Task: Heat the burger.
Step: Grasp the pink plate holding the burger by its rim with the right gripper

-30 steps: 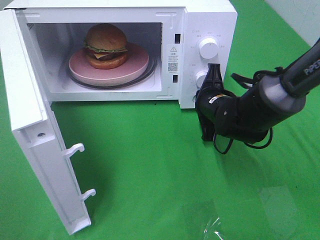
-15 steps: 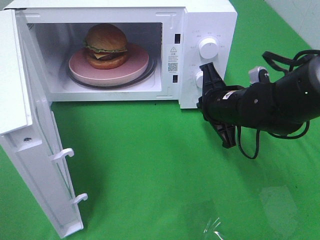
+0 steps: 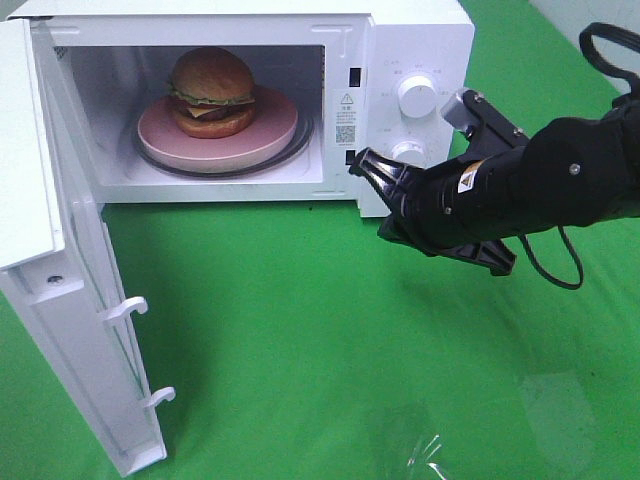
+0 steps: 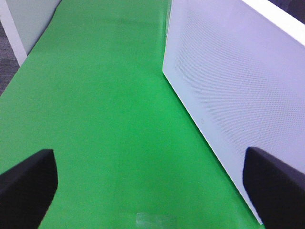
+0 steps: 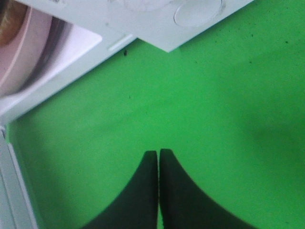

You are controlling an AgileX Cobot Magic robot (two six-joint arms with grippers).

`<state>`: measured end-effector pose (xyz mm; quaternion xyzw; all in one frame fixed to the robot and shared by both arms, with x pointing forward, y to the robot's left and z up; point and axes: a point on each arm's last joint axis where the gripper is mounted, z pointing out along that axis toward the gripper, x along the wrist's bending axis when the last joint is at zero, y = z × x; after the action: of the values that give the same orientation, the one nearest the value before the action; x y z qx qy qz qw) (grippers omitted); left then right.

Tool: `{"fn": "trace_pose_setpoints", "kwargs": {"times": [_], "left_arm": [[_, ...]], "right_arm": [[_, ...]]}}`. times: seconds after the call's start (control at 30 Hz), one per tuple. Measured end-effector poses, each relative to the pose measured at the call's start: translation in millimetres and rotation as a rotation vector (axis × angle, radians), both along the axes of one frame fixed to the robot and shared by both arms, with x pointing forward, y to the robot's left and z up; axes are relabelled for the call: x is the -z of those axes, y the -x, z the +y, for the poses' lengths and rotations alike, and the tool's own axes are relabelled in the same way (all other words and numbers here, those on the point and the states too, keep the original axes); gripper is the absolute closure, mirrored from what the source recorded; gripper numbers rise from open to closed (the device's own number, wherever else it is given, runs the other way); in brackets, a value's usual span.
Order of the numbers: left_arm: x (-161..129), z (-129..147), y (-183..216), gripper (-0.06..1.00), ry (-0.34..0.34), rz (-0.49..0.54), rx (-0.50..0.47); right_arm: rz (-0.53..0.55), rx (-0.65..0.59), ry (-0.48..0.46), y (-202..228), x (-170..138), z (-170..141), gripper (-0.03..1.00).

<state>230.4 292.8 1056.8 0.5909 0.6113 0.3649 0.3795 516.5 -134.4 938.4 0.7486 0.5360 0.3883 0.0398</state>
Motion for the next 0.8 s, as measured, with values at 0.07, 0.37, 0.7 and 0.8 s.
{"fn": "trace_pose_setpoints", "kwargs": {"times": [0.07, 0.37, 0.7, 0.8], "left_arm": [[0.0, 0.0, 0.0, -0.03, 0.000, 0.000, 0.000], [0.0, 0.0, 0.0, -0.03, 0.000, 0.000, 0.000], [0.0, 0.0, 0.0, -0.03, 0.000, 0.000, 0.000], [0.0, 0.0, 0.0, -0.03, 0.000, 0.000, 0.000]], "right_arm": [[0.006, -0.023, 0.022, 2.1, -1.5, -0.7, 0.94], [0.085, -0.317, 0.275, 28.2, -17.3, -11.0, 0.93], [0.115, -0.754, 0.515, 43.1, -34.5, -14.3, 0.91], [0.100, -0.929, 0.584, 42.2, -45.1, -11.9, 0.90]]}}
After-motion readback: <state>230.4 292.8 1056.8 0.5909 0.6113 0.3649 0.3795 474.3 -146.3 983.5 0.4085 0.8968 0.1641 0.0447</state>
